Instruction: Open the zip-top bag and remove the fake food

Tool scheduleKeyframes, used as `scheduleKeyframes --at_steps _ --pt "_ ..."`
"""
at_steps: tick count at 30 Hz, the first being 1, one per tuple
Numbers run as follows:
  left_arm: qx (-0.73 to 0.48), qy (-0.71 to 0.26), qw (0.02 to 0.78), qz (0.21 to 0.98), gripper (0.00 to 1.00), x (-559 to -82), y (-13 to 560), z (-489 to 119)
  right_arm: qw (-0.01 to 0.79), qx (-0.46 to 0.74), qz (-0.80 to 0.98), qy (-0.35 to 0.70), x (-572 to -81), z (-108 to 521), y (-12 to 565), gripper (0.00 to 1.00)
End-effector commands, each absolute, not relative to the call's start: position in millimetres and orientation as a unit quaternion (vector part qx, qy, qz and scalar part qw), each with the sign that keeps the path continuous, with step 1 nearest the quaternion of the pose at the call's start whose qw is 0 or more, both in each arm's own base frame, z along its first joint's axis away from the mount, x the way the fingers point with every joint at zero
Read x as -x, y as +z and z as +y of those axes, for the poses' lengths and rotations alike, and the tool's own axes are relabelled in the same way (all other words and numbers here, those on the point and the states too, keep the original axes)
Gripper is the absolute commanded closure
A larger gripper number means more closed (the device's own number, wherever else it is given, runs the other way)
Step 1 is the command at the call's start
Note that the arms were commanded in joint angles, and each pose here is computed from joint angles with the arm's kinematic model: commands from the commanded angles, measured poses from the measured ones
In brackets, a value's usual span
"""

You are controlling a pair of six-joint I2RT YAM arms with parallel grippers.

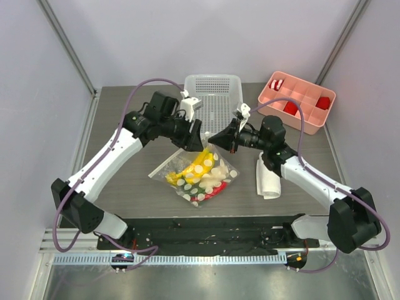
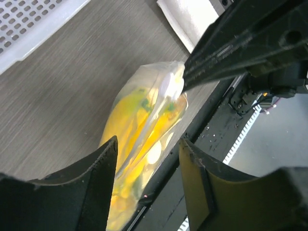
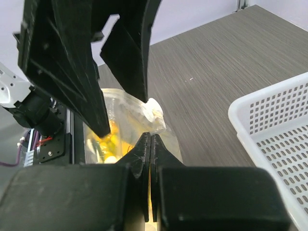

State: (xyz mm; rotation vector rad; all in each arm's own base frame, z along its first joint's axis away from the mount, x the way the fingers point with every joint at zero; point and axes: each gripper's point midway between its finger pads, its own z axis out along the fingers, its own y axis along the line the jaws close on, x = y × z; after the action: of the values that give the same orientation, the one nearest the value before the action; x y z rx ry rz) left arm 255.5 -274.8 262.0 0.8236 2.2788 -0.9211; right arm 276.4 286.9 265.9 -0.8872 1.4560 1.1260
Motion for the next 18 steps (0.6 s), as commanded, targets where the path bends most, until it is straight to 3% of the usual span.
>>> scheduleKeyframes --at_steps 1,3,6,7,8,10,11,13,18 --pt "-0.300 -0.315 0.323 0.841 0.46 -271.8 267.2 -286.0 0.546 0.349 0.594 0.476 -267.3 288.2 295.9 0.99" --pt "-0.308 -0.314 0.318 0.840 0.50 -272.6 261.8 -291.3 0.546 0.348 0.595 0.476 -265.3 287.4 295.1 0.99" --pt "-0.299 -0.302 0.327 0.844 0.78 -281.5 259.2 -291.2 0.541 0.354 0.598 0.475 -263.1 287.5 291.8 0.99" --pt "-0.298 -0.298 0.330 0.844 0.94 -283.2 259.6 -290.6 0.533 0.357 0.600 0.477 -260.1 288.2 288.7 0.99" --pt "-0.299 -0.294 0.333 0.844 1.00 -283.8 260.3 -289.2 0.532 0.361 0.601 0.474 -259.8 287.4 288.4 0.94" --pt "-0.313 -0.292 0.338 0.838 1.00 -282.6 263.3 -287.7 0.523 0.376 0.610 0.461 -257.1 284.8 280.7 0.70" --pt "-0.322 -0.295 0.335 0.835 1.00 -279.0 263.9 -287.7 0.524 0.383 0.608 0.458 -256.4 284.4 281.8 0.45" --pt "-0.348 -0.300 0.341 0.820 1.00 -273.7 272.3 -287.6 0.526 0.400 0.605 0.444 -255.3 282.9 277.8 0.29" --pt "-0.405 -0.338 0.320 0.787 1.00 -249.0 285.6 -291.6 0.538 0.428 0.600 0.410 -258.6 278.0 280.1 0.24"
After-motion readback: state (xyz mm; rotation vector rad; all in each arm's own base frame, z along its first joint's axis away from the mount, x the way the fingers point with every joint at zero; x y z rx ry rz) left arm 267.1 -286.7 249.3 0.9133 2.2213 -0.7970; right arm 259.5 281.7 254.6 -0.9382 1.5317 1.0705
